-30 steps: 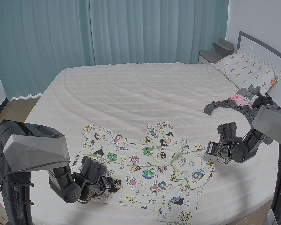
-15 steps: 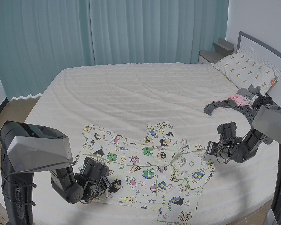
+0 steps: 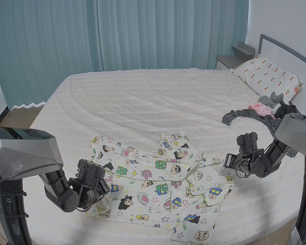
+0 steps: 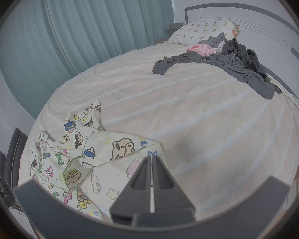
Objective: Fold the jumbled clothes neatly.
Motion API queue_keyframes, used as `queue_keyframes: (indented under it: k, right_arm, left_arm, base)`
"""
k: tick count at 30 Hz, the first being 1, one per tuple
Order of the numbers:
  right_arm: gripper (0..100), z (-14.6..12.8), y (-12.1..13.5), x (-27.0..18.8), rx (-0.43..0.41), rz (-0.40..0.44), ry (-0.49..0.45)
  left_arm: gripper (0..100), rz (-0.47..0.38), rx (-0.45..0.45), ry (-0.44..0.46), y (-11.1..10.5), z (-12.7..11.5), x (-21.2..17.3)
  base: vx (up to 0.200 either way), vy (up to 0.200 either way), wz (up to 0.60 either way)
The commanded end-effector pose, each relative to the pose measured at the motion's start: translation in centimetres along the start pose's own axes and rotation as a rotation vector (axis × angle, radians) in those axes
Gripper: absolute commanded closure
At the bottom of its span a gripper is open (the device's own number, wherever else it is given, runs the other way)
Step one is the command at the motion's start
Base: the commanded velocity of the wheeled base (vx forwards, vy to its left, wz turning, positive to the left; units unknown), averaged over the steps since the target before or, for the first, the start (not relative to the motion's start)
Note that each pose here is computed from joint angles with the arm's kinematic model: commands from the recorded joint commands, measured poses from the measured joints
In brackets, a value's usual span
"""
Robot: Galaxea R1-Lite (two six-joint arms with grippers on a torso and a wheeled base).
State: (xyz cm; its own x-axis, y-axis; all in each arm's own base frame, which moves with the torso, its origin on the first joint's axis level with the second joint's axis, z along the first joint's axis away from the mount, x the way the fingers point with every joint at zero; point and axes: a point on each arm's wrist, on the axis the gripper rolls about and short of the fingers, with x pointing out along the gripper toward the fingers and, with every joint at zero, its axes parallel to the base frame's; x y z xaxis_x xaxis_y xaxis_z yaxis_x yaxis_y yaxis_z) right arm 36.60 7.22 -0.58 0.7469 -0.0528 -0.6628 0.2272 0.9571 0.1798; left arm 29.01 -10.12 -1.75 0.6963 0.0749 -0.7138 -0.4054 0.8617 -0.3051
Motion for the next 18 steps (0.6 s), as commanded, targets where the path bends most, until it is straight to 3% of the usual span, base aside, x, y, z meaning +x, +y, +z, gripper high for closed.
queue_keyframes:
  k: [1,9,18]
  right_arm:
    - [100,0.0,0.0,-0.1,0.000,0.001,-0.001]
    - [100,-0.1,0.0,0.0,-0.001,0.000,0.001]
    - [100,-0.1,0.0,0.0,0.000,0.000,0.001]
  left_arm:
    - [100,-0.023,-0.024,-0.062,1.4,3.1,0.3]
    - [100,-0.099,0.066,-0.038,3.6,5.3,1.9]
    - [100,-0.075,0.090,-0.056,4.7,6.6,5.8]
  base:
    - [0.000,0.000,0.00]
    - [0.000,0.000,0.00]
    - [0.000,0.000,0.00]
